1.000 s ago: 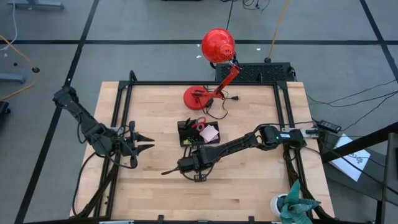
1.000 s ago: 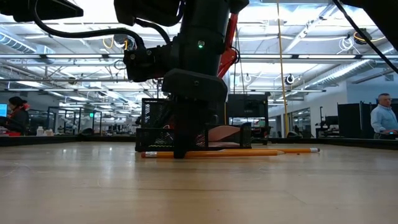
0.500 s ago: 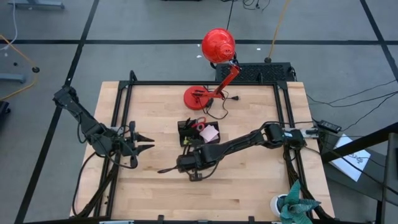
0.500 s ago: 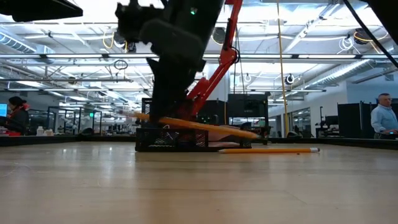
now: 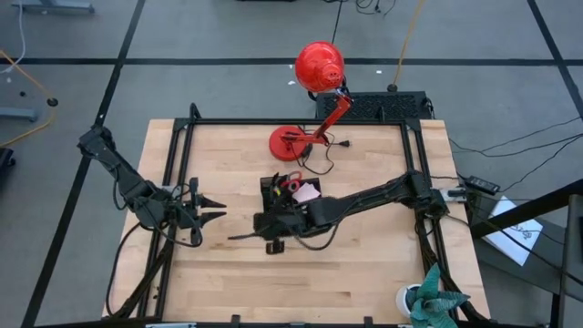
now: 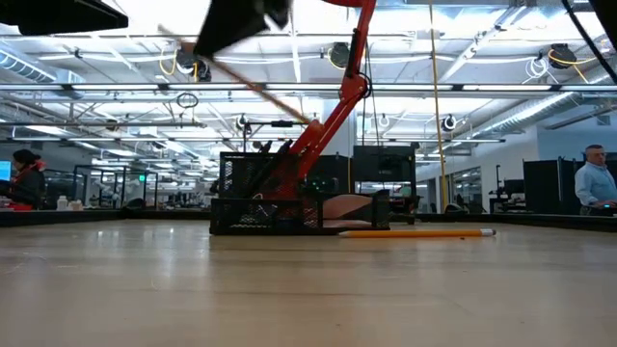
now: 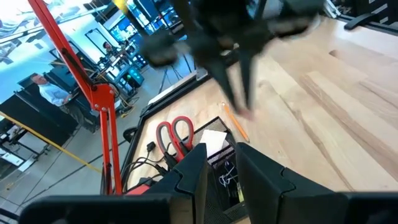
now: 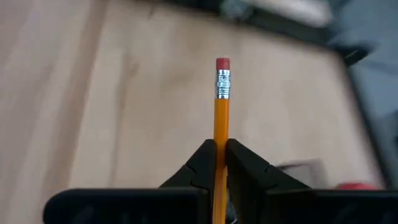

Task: Pick and place office supplies into organizer
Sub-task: Put the bottom yellow pencil into the desk organizer

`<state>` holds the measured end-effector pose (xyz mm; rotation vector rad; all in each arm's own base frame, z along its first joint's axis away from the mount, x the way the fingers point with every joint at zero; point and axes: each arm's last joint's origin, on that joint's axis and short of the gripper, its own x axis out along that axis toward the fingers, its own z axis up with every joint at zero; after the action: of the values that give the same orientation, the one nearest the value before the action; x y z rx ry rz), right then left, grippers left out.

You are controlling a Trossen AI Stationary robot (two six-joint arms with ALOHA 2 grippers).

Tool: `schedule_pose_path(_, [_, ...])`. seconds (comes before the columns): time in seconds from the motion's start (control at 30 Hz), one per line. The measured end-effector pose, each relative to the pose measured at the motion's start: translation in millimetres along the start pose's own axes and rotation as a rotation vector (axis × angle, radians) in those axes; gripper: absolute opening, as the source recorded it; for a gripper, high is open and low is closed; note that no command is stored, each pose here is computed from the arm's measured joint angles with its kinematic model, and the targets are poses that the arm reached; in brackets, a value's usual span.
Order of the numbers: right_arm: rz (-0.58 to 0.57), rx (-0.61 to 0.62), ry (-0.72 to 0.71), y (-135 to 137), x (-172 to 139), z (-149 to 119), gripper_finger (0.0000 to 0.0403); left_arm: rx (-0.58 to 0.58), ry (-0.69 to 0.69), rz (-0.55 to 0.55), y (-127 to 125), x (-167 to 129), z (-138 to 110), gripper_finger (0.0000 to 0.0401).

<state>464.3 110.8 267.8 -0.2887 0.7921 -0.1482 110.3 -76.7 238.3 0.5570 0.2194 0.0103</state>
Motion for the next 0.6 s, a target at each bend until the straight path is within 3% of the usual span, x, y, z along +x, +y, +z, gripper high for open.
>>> schedule_pose_path(0.17, [-0.138,0.034,-0.145,-26.4,-33.9,19.8,0.0025,-0.003,0.005,-0.002,-0.2,0.1,-0.6,0.0093])
schedule_pose_path(0.33, [-0.172,0.111,-0.361,-42.8,-57.1,30.2,0.0025,0.002,0.009,-0.004,-0.5,0.1,-1.1,0.0093])
schedule_pose_path(0.43, [-0.197,0.147,-0.499,-45.0,-54.6,21.8,0.0025,-0.001,0.009,-0.003,-0.5,0.1,-1.1,0.0093])
schedule_pose_path(0.6, [-0.265,0.272,-0.774,-50.3,-40.2,-15.6,0.0025,-0.006,0.009,-0.004,-0.5,0.0,-1.1,0.0093])
